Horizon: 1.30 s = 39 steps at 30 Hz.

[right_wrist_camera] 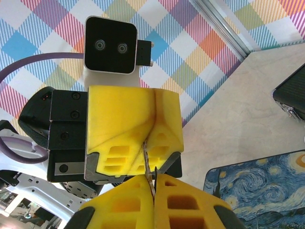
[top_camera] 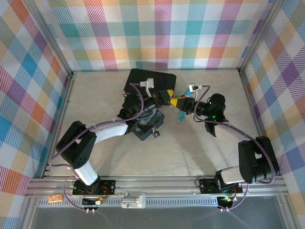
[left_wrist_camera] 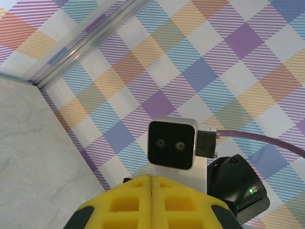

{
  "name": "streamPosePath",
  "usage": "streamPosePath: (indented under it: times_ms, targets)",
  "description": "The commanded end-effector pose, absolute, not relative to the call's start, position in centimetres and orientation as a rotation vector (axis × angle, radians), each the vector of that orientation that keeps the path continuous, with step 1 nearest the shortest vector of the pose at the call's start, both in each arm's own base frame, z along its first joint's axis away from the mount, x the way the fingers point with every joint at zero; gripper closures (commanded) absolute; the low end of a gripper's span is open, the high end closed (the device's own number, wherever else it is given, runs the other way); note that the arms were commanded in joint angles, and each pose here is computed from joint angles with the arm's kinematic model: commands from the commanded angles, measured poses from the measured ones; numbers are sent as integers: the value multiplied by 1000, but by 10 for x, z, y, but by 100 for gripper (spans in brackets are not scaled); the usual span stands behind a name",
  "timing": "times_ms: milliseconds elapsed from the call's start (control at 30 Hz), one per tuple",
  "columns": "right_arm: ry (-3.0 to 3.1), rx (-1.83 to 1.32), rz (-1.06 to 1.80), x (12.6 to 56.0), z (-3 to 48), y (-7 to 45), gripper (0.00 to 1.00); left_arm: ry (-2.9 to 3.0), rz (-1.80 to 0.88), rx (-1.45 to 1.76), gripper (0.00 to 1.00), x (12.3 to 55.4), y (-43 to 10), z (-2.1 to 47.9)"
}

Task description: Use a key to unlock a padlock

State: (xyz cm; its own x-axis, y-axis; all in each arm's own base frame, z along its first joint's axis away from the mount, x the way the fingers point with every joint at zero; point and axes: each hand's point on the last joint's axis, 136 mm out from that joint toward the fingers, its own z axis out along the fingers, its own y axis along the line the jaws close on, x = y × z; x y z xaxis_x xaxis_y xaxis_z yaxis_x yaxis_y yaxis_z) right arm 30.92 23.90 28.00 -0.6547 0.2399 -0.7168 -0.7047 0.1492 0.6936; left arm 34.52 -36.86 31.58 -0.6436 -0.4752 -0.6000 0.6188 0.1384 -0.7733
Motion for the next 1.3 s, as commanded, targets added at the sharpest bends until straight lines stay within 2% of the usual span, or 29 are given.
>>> streamPosePath:
  times_ms: [0, 33, 100, 133, 233, 533, 667, 767, 833, 933, 1067, 1267]
  targets:
    - [1669, -495, 1570, 308, 285, 240, 100, 1495, -1660, 139, 97, 341, -364, 332]
    - [1685, -494, 1555, 309, 283, 240, 100, 1494, -1656, 124, 86, 343, -360, 332]
    - [1714, -509, 1519, 310, 278, 240, 100, 1491, -1637, 80, 56, 347, -348, 331]
    - [1731, -515, 1494, 310, 275, 239, 100, 1491, -1620, 53, 46, 350, -341, 330]
    - [1788, -543, 1429, 307, 267, 237, 100, 1516, -1575, 7, 34, 355, -323, 327]
    - [2077, -472, 1055, 323, 222, 210, 100, 1815, -1333, -117, 33, 352, -297, 265]
    - [2214, -433, 868, 340, 191, 204, 100, 1986, -1030, -323, 32, 352, -249, 220]
    - [2302, -446, 763, 349, 169, 211, 100, 2049, -812, -429, 21, 344, -212, 206]
    - [2352, -449, 709, 354, 155, 218, 100, 2065, -762, -425, 20, 338, -202, 205]
    - [2412, -434, 626, 362, 134, 226, 100, 2102, -767, -400, 19, 327, -200, 205]
    - [2457, -400, 534, 375, 112, 231, 100, 2177, -927, -316, 19, 309, -227, 203]
    - [2518, -381, 471, 381, 86, 233, 100, 2274, -991, -233, 19, 273, -257, 186]
